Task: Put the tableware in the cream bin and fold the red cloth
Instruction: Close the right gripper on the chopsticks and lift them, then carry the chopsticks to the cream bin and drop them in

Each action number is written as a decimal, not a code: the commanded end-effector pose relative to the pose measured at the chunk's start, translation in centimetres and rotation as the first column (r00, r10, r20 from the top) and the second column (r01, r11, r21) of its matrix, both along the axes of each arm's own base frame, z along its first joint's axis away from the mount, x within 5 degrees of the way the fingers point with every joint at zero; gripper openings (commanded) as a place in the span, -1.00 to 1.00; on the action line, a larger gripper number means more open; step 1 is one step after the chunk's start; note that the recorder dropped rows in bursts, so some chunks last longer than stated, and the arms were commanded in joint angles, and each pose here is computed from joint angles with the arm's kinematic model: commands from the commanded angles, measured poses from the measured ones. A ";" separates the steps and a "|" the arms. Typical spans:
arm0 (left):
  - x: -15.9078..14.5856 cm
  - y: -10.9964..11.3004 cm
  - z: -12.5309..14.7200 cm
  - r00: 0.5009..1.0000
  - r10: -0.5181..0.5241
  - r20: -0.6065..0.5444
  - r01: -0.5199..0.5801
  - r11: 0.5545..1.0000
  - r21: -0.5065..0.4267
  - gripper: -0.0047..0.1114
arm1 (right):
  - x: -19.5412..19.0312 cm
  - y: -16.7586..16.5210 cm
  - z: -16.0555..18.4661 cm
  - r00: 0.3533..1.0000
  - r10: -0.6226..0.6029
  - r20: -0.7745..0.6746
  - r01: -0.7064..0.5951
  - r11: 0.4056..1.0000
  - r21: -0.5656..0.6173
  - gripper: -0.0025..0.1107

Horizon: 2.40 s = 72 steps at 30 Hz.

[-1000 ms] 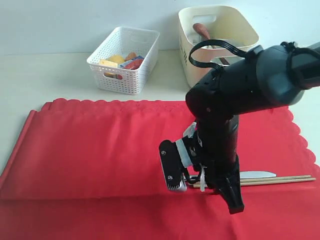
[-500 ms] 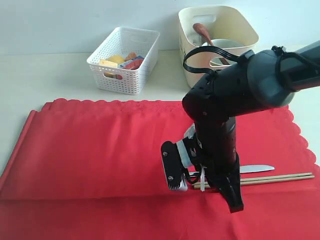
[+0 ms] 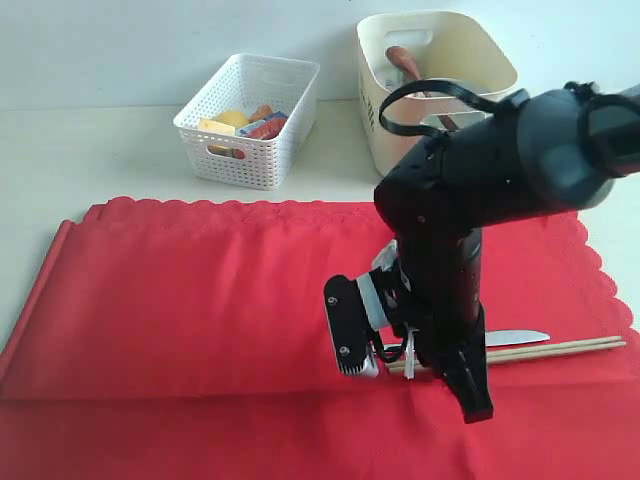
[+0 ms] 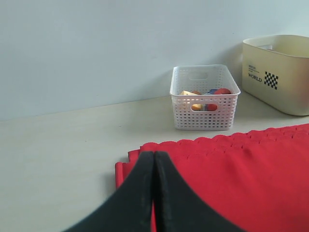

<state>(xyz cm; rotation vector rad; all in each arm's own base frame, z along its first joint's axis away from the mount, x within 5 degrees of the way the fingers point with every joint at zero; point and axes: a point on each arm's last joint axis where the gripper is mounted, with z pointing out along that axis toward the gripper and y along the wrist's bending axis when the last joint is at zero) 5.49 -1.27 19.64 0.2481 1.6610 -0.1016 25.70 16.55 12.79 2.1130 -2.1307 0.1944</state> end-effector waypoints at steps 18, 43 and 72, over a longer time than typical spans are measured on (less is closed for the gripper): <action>0.0 0.0 -0.1 1.000 -0.006 0.004 0.006 1.000 -0.003 -0.90 | 4.7 -0.6 14.3 0.834 -0.072 0.546 -0.077 0.966 0.245 -0.96; 0.0 0.0 -0.1 1.000 -0.006 0.003 0.006 1.000 -0.006 -0.90 | 17.9 -5.2 14.5 0.262 -0.871 0.416 -0.093 0.406 0.909 -0.96; 0.0 0.0 -0.1 1.000 -0.006 0.004 0.006 1.000 -0.002 -0.90 | 19.1 -7.3 12.6 -0.018 -0.966 0.258 -0.038 0.258 0.965 0.22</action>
